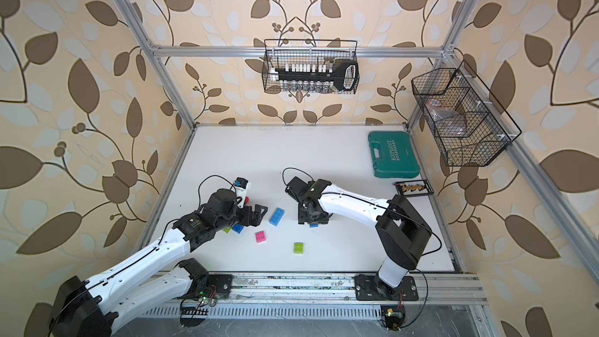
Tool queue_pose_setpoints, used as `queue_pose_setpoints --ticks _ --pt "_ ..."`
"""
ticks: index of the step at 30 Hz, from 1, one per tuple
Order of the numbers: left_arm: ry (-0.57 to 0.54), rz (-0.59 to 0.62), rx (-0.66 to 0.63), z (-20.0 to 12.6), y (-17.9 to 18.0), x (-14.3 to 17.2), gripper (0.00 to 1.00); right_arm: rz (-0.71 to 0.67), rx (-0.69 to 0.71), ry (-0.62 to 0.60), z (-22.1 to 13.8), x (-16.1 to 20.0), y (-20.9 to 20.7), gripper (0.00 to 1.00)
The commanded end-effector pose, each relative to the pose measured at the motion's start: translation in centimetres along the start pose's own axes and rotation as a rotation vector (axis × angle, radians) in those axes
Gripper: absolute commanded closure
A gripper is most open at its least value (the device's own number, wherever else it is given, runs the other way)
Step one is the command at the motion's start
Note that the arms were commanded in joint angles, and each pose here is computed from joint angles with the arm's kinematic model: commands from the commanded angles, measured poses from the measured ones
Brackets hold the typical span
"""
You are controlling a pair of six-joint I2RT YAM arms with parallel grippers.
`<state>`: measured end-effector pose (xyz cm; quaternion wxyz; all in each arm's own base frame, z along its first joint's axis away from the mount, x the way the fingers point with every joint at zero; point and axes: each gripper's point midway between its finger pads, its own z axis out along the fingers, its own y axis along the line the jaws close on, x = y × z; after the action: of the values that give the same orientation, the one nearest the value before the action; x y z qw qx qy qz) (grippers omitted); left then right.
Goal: Assemble a spoon with lego
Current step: Pick up the lego brick from the center of the board.
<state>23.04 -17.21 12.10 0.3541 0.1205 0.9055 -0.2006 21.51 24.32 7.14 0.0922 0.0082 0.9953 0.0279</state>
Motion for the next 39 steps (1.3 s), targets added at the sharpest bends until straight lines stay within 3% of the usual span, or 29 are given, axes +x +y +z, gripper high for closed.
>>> queue_pose_setpoints --ticks 1,16,28,37,39 --pt "-0.028 -0.003 -0.005 -0.6 0.0 -0.4 0.01 0.026 0.014 0.012 -0.9 2.9 0.5 0.40" --pt "-0.027 -0.030 -0.039 -0.9 1.1 0.9 0.01 -0.002 -0.048 0.149 3.1 7.3 4.1 0.46" --pt "-0.009 -0.032 -0.048 -0.6 1.3 1.3 0.01 0.012 -0.001 0.189 4.2 8.6 3.2 0.51" --pt "0.005 -0.031 -0.044 -0.3 1.3 1.8 0.01 -0.001 0.010 0.196 4.6 8.6 3.2 0.68" --pt "0.004 -0.028 -0.037 -0.3 1.2 1.8 0.01 -0.010 0.005 0.181 4.1 8.3 3.3 0.77"
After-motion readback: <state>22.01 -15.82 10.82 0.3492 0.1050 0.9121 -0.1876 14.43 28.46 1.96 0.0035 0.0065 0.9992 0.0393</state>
